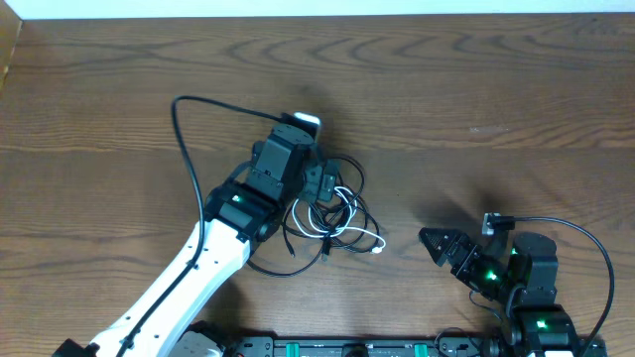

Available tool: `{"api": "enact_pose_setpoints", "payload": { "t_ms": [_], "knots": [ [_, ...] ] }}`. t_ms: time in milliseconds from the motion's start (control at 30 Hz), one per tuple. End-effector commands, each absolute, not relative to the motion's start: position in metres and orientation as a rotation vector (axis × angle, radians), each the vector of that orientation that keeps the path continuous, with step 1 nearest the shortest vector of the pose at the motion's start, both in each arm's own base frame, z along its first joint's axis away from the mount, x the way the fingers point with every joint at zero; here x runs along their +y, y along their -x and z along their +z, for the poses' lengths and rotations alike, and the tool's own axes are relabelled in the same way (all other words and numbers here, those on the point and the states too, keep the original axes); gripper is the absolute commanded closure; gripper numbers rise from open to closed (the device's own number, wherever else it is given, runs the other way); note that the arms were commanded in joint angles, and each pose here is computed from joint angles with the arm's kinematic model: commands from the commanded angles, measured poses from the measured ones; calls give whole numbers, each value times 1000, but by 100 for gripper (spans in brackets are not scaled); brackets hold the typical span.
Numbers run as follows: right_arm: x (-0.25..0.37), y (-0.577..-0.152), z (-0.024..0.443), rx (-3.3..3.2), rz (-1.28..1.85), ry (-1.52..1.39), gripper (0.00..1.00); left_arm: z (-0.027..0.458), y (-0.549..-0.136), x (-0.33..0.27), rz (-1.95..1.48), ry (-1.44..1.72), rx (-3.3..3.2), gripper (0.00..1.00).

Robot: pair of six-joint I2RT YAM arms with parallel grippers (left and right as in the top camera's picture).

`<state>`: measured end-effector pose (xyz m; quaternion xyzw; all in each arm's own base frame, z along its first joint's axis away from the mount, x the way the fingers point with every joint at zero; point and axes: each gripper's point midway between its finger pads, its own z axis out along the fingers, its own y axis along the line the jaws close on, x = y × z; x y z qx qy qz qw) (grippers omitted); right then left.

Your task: Untangle cables

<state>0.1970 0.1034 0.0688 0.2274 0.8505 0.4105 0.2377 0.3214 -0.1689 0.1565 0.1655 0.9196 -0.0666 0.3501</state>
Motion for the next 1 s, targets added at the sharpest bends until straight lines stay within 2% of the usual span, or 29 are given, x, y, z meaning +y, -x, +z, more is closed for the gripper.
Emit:
{"api": "enact_pose_setpoints", "payload": {
  "t_ms": [0, 400, 600, 633, 667, 700, 733, 767, 967],
  "knots": [
    [101, -200, 73, 2318, 1105, -614, 1, 132, -323, -164, -37, -653, 2405, 1],
    [101, -196, 69, 2341, 1102, -633, 1, 20, -306, -154, 87, -768, 2734, 2],
    [100, -196, 68, 2340, 1095, -636, 1, -9, -300, -151, 95, -614, 2842, 1],
    [100, -197, 68, 2339, 1089, -639, 1, -11, -300, -150, 97, -614, 2847, 5],
    [99, -197, 68, 2338, 1083, -642, 1, -12, -300, -151, 97, -614, 2847, 25],
    [98, -197, 67, 2338, 1079, -644, 1, -11, -301, -151, 94, -612, 2842, 59],
    [98, -197, 67, 2338, 1078, -644, 1, -10, -303, -152, 90, -600, 2838, 81],
    [98, -197, 67, 2337, 1077, -645, 1, -8, -304, -153, 81, -567, 2836, 92],
    [96, -198, 66, 2336, 1059, -652, 1, 11, -312, -158, 7, -294, 2810, 92]
  ]
}}
